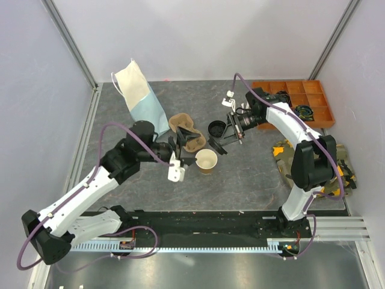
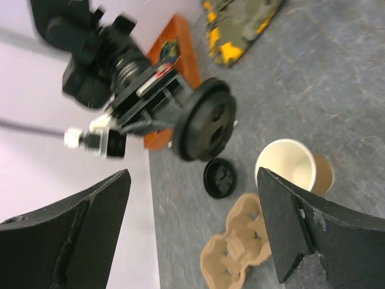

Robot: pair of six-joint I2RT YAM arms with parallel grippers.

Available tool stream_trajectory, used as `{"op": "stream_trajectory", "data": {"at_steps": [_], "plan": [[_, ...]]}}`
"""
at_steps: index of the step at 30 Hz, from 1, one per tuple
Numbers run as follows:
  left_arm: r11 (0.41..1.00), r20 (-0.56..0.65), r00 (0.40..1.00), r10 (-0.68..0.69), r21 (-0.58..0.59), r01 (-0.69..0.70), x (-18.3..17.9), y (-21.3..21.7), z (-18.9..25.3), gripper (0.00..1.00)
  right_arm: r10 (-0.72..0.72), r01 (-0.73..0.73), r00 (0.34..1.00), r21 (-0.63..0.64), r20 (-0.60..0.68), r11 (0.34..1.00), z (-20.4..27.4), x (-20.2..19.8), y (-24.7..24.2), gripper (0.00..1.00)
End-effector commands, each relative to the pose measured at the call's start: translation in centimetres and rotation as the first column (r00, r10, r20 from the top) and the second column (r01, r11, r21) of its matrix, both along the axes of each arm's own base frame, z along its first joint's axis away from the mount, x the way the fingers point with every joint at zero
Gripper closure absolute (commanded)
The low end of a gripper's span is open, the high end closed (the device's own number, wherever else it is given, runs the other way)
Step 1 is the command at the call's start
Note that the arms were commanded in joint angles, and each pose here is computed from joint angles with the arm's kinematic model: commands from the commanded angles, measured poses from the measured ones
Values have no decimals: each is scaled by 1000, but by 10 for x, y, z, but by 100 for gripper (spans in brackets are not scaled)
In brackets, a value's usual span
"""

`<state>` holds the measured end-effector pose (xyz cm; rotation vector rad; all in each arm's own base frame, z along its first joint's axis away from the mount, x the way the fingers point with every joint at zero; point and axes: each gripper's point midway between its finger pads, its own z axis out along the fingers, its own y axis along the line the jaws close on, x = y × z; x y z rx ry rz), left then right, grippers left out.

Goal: Pack the takeout coffee

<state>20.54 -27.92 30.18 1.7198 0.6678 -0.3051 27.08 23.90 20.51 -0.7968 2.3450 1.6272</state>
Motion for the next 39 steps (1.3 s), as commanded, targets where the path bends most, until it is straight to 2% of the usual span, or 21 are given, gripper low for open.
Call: {"op": "stream_trajectory", "data": {"at_steps": [1, 9, 11, 17, 23, 26, 27, 29, 30, 32, 33, 35, 36, 38, 39], "plan": [[996, 190, 979, -76, -33, 84, -12, -20, 15, 10, 67, -48, 993, 193, -95, 980, 31, -29, 8, 100], [991, 124, 989, -82, -100, 94, -21, -40, 26, 18, 152, -139, 985, 150, -84, 979, 23, -58, 27, 100], [990, 106, 989, -103, -87, 112, -26, -42, 23, 23, 161, -147, 984, 153, -80, 977, 24, -60, 30, 100], [987, 61, 985, -161, -9, 162, -40, -43, 3, 31, 162, -146, 982, 159, -93, 977, 26, -60, 32, 100], [992, 14, 992, -126, 18, 126, -34, -49, 0, 43, 169, -153, 981, 157, -94, 976, 25, -63, 34, 100], [994, 20, 994, -110, 27, 110, -31, -48, -2, 43, 176, -160, 980, 164, -90, 974, 26, -64, 34, 100], [998, 28, 997, -67, 20, 67, -23, -47, 0, 41, 179, -162, 980, 172, -87, 972, 28, -65, 34, 100], [996, -86, 995, 48, -66, -54, -10, -46, 15, 40, 192, -177, 980, 204, -59, 963, 34, -67, 34, 100], [982, -265, 955, 131, -100, -163, 0, -37, 18, 40, 196, -184, 980, 214, -36, 959, 38, -69, 33, 100], [955, -448, 881, 153, -162, -248, 8, -25, 38, 39, 194, -190, 981, 238, 5, 953, 43, -67, 31, 100], [921, -605, 783, 144, -206, -329, 17, -12, 49, 38, 192, -189, 981, 250, 12, 950, 46, -65, 30, 100], [889, -691, 715, 109, -254, -381, 22, -1, 61, 38, 181, -179, 983, 305, 23, 935, 60, -57, 27, 100], [865, -746, 662, 73, -283, -414, 25, 5, 69, 37, 176, -174, 984, 322, 23, 930, 60, -51, 27, 100], [858, -799, 600, 43, -278, -432, 25, 8, 63, 38, 162, -154, 987, 350, 7, 924, 71, -36, 24, 100], [858, -828, 560, 5, -285, -428, 21, 5, 65, 38, 163, -190, 981, 362, 106, 913, 69, -30, 24, 100]]}}
